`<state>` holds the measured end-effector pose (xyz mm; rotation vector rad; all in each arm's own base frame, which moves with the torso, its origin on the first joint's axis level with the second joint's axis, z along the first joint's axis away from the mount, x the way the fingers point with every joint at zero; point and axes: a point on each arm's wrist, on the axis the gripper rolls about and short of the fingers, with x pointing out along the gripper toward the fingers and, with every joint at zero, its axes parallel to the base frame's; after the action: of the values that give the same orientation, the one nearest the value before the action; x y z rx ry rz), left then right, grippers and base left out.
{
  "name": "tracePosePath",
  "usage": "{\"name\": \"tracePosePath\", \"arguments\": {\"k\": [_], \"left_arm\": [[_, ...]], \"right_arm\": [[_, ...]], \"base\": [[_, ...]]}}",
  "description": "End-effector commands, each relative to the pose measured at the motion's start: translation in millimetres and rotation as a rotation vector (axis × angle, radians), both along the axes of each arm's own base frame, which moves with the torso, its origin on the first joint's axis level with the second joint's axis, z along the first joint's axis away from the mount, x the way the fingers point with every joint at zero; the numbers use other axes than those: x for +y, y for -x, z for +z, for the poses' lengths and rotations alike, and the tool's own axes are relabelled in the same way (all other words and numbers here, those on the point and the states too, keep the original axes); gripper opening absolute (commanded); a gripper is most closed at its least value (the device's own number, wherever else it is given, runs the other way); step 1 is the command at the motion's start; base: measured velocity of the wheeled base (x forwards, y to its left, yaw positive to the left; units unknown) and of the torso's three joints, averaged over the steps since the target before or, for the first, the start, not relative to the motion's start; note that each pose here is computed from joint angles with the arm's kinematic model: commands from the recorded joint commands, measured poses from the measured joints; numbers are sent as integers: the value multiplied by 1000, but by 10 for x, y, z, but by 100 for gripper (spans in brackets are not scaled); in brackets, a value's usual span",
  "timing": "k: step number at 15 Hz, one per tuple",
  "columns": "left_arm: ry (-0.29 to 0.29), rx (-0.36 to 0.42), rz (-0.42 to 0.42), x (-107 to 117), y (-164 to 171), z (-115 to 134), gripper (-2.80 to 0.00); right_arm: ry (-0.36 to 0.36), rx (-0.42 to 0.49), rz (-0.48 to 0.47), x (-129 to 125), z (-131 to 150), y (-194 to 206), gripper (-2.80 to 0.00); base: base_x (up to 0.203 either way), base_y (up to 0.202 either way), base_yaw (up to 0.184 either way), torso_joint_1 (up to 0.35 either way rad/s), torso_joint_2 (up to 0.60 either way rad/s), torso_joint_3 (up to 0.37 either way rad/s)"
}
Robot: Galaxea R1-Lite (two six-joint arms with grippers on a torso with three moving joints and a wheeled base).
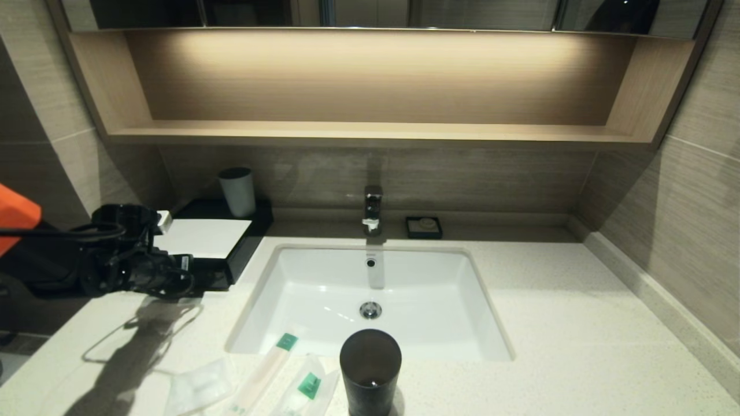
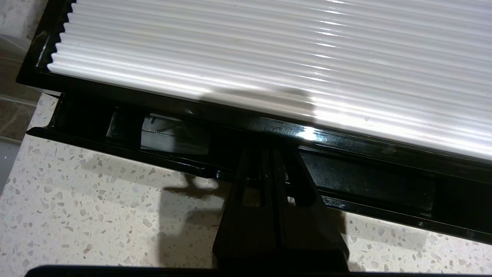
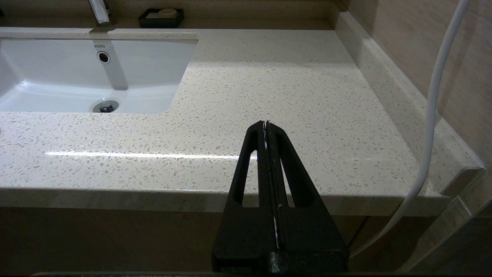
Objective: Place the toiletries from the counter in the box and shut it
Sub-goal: Open the drawer
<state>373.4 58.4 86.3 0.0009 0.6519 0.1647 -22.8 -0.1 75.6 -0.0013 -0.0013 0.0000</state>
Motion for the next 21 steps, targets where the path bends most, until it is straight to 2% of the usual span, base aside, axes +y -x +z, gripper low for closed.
{"name": "tracePosePath", "arguments": {"k": [1,11,21], "left_arm": [[-1,-4,1,5,-28,42,-280],[7,57,2,17,-71,92,-280],[22,160,3,16,-69,153,-280]], "right_arm": [[0,1,0,0,-4,-1,-280],[0,1,0,0,-4,-1,-280],[0,-1,0,0,0,1,-280]], "base": [[0,0,0,0,0,0],[0,0,0,0,0,0],[0,0,0,0,0,0]]}}
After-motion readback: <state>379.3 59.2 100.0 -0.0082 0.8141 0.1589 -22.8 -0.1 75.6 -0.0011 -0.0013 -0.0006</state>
